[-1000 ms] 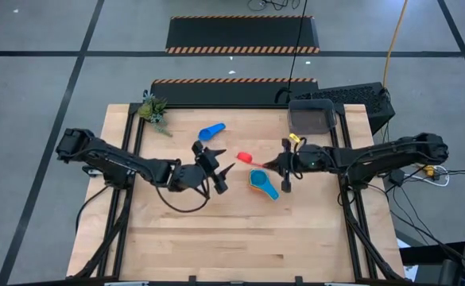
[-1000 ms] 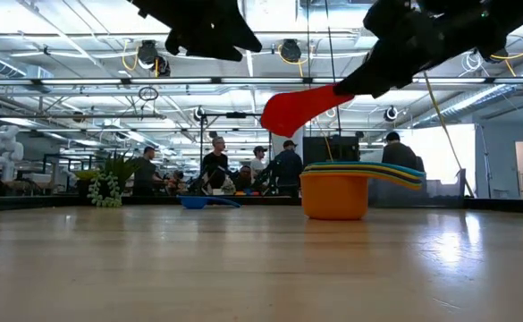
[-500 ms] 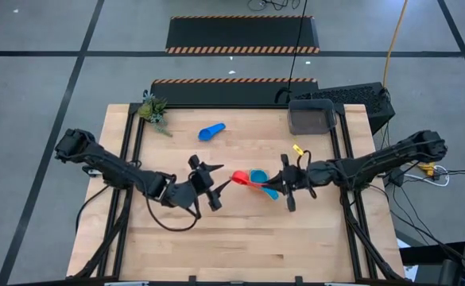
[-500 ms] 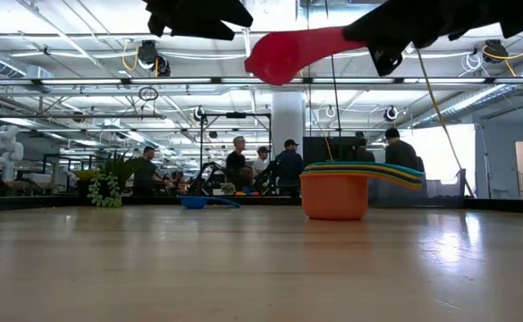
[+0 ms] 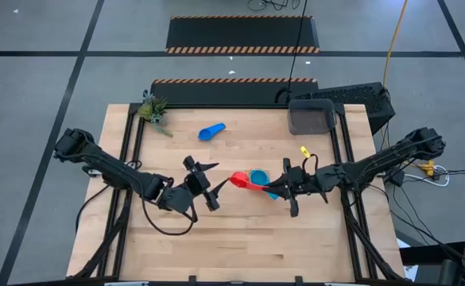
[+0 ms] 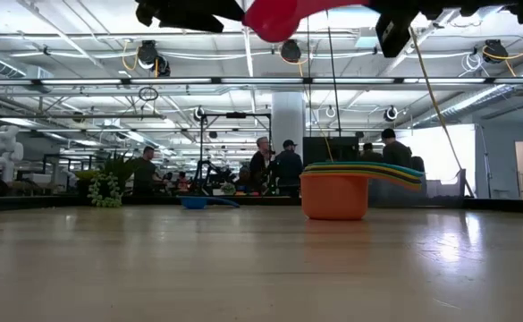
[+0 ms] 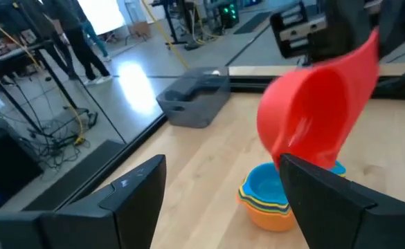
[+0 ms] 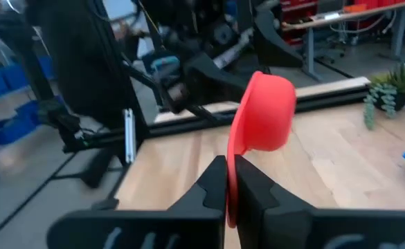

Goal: Nest measuring cups in basket
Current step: Stack the light red measuring cup on top of the light blue measuring cup

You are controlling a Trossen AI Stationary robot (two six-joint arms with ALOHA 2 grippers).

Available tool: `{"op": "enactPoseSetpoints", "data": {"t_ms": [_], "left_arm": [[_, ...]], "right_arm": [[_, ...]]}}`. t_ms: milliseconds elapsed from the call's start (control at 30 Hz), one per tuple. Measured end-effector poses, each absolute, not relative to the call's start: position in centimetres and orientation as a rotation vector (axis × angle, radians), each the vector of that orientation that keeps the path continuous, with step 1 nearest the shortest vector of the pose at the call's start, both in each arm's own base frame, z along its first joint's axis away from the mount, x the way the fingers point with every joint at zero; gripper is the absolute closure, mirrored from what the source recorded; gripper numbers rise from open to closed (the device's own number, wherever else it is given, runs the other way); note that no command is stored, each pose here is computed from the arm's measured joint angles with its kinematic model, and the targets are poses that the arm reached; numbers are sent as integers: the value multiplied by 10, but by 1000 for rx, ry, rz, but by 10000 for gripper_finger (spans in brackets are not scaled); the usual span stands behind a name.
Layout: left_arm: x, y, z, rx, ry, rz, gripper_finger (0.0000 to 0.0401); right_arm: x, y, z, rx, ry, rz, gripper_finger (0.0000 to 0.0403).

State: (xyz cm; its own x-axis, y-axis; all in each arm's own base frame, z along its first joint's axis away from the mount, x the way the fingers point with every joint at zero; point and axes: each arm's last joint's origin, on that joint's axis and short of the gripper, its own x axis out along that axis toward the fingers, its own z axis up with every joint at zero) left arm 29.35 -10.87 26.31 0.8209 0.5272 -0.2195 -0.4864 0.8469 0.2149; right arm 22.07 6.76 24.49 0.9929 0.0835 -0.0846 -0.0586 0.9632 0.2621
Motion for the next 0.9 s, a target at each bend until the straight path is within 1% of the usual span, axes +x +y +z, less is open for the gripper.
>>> {"op": "enactPoseSetpoints", "data": {"t_ms": [100, 300, 567, 667, 733, 800, 900], "left_arm": [[290, -106, 272, 151, 273, 481, 117], [278, -98, 297, 138, 210, 435, 117], [282, -94, 301, 166, 187, 363, 117], [281, -91, 290, 159, 173, 353, 117], [278, -91, 278, 140, 122, 330, 117], [273, -88, 265, 115, 50, 304, 117], [263, -79, 256, 42, -110, 256, 117]], "right_arm": [[221, 68, 248, 264, 59, 80, 403], [221, 68, 255, 257, -8, 92, 403], [221, 68, 261, 241, -61, 98, 403], [221, 68, 261, 237, -64, 99, 403], [221, 68, 261, 232, -64, 98, 403], [221, 68, 261, 228, -65, 98, 403], [221, 68, 261, 225, -62, 101, 403]]}}
